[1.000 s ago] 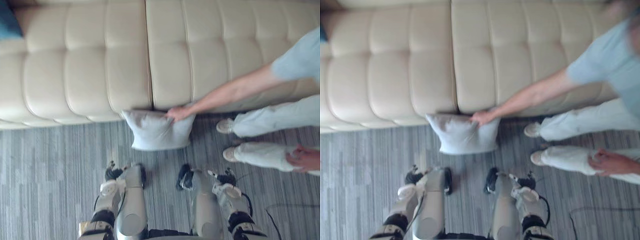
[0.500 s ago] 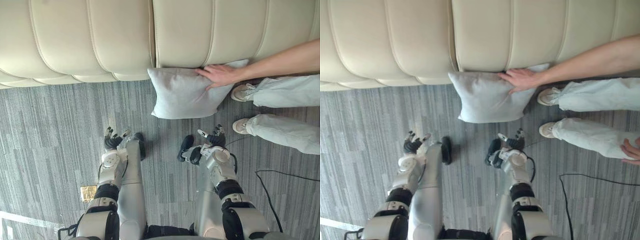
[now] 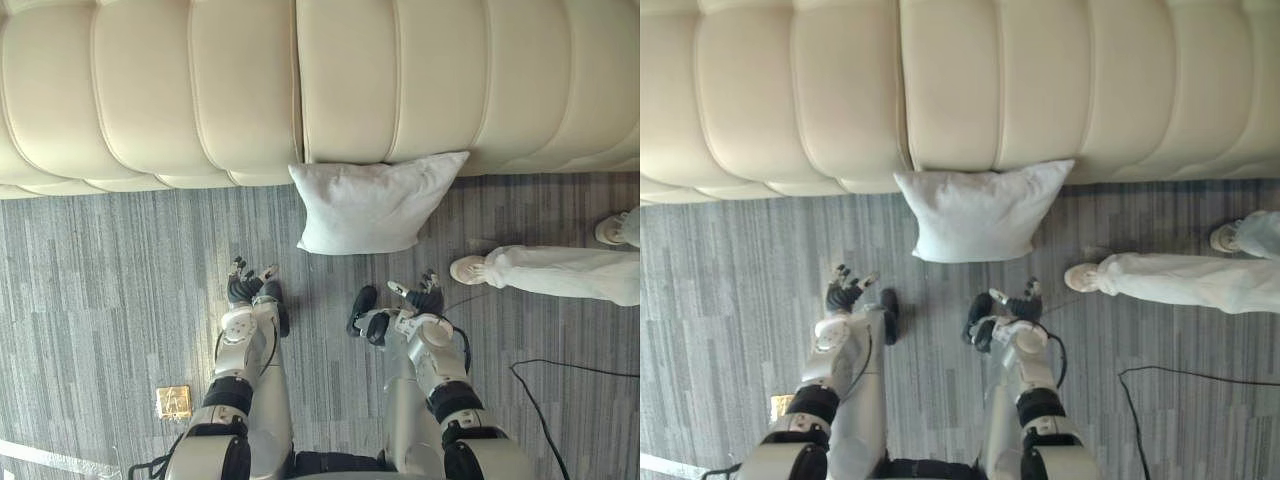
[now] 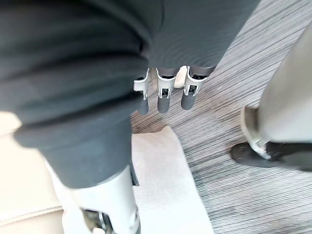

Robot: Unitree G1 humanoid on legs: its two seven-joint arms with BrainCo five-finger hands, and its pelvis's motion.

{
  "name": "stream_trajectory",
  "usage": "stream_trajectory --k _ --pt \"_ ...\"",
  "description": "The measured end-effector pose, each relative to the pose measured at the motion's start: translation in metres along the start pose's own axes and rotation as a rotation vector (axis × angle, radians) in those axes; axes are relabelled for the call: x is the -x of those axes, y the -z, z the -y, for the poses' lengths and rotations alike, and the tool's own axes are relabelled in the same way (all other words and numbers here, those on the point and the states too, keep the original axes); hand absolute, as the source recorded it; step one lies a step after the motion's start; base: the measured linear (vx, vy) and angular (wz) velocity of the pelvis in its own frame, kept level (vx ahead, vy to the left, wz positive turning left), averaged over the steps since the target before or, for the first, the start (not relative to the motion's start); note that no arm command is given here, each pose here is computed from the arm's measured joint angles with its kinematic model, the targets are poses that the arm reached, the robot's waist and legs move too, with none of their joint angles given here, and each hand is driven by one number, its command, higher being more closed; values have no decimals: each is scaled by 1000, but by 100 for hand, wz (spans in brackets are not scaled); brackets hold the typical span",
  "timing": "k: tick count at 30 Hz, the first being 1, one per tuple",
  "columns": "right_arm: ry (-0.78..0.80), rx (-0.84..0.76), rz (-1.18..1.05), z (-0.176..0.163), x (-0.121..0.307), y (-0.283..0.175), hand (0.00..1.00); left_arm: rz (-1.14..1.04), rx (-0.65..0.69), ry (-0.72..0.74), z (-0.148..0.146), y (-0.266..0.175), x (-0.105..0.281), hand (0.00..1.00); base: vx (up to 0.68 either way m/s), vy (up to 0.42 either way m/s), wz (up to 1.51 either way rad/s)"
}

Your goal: Pick up cushions and gather them together orderly.

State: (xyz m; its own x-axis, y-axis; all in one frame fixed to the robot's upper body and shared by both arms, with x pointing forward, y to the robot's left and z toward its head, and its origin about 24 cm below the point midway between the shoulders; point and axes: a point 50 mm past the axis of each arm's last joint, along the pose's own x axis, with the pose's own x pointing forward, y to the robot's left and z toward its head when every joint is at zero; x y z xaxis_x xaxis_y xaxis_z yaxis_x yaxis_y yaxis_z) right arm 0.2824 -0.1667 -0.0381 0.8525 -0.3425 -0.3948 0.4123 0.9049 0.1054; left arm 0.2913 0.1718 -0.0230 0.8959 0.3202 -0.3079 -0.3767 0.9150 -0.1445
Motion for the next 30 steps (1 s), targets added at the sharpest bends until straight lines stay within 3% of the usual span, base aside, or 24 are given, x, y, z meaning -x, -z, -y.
stream_trajectory --k 7,15,21,30 --pt "43 39 -183 32 23 58 0 -173 -51 -53 -36 53 24 0 104 -2 -1" --pt "196 34 -469 89 80 136 0 -473 -114 -141 -83 126 75 0 174 23 4" --pt "219 14 -521 99 90 146 0 -574 -136 -146 -89 146 95 0 103 29 -11" --pt "183 8 -550 87 90 151 0 -597 -146 -158 -95 149 98 0 -6 17 -38"
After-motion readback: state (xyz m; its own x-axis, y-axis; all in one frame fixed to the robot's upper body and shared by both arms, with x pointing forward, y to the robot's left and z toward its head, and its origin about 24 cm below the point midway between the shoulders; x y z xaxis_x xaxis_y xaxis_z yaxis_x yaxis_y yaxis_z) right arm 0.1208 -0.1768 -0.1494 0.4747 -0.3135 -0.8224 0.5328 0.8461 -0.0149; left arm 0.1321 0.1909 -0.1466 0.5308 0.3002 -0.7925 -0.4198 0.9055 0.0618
